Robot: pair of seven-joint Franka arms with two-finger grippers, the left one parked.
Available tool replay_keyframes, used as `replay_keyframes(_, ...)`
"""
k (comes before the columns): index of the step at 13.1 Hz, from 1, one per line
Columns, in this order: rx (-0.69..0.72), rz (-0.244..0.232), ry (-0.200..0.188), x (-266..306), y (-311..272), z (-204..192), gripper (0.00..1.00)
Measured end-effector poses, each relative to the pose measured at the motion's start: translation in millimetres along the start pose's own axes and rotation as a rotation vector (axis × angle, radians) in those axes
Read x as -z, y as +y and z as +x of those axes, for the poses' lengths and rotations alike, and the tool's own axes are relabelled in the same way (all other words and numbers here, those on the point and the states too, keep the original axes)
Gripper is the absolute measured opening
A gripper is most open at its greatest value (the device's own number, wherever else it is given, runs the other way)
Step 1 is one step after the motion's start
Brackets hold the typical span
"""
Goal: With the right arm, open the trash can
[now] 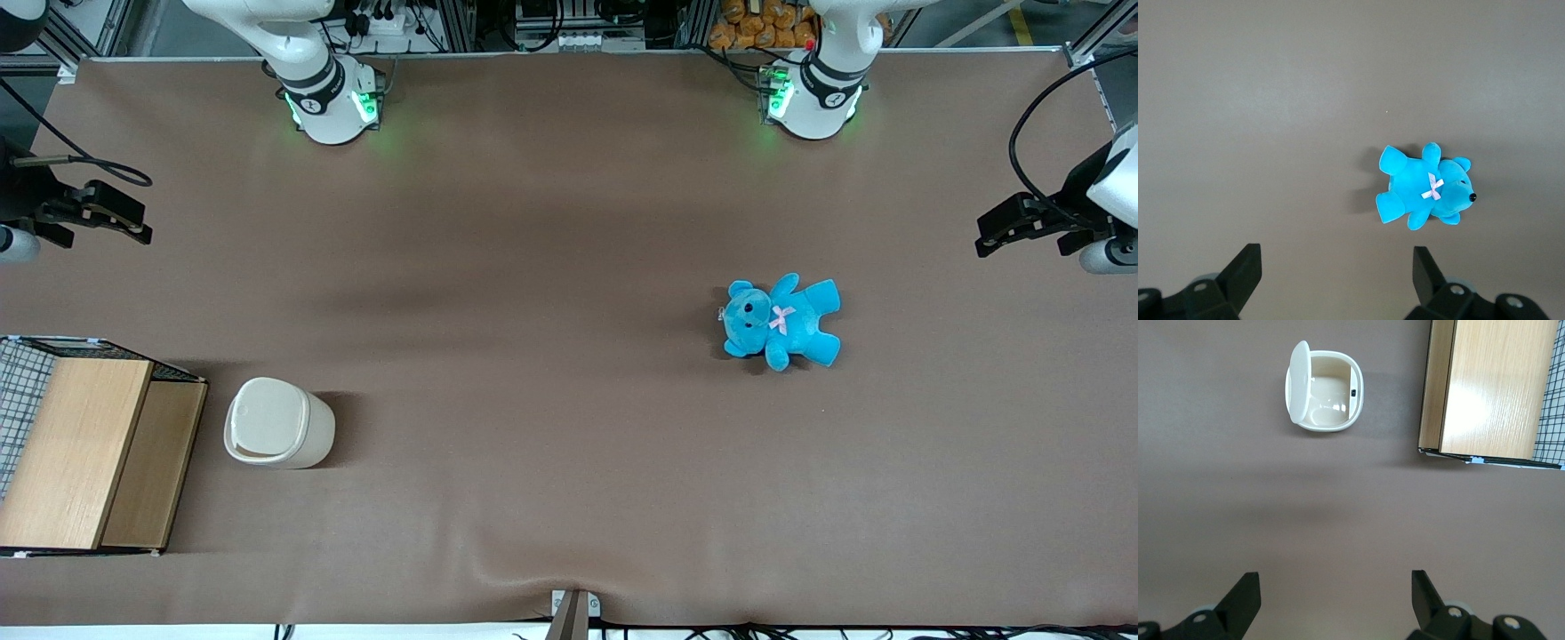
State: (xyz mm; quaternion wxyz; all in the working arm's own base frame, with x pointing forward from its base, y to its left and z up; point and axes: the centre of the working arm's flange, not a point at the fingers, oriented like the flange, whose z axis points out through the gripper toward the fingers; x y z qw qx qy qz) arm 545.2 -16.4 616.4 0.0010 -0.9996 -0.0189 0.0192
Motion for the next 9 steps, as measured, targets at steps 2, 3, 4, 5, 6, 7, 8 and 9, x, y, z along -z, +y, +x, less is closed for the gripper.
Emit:
replay_keyframes(2, -0.005, 0.000, 0.001, 0, 3, 0, 1.00)
replay_keyframes(3, -0.009, 0.000, 0.004, 1, 5, 0, 1.00)
replay_keyframes(4, -0.013, 0.000, 0.007, 2, 7, 0, 1.00)
replay_keyframes(5, -0.015, 0.000, 0.012, 4, 8, 0, 1.00)
replay_keyframes(6, -0.017, -0.001, 0.021, 8, 9, 0, 1.00)
replay_keyframes(7, -0.017, -0.001, 0.028, 12, 9, 0, 1.00)
replay_keyframes(8, -0.017, -0.002, 0.032, 14, 9, 0, 1.00)
replay_keyframes(9, -0.018, -0.002, 0.032, 14, 9, 0, 1.00)
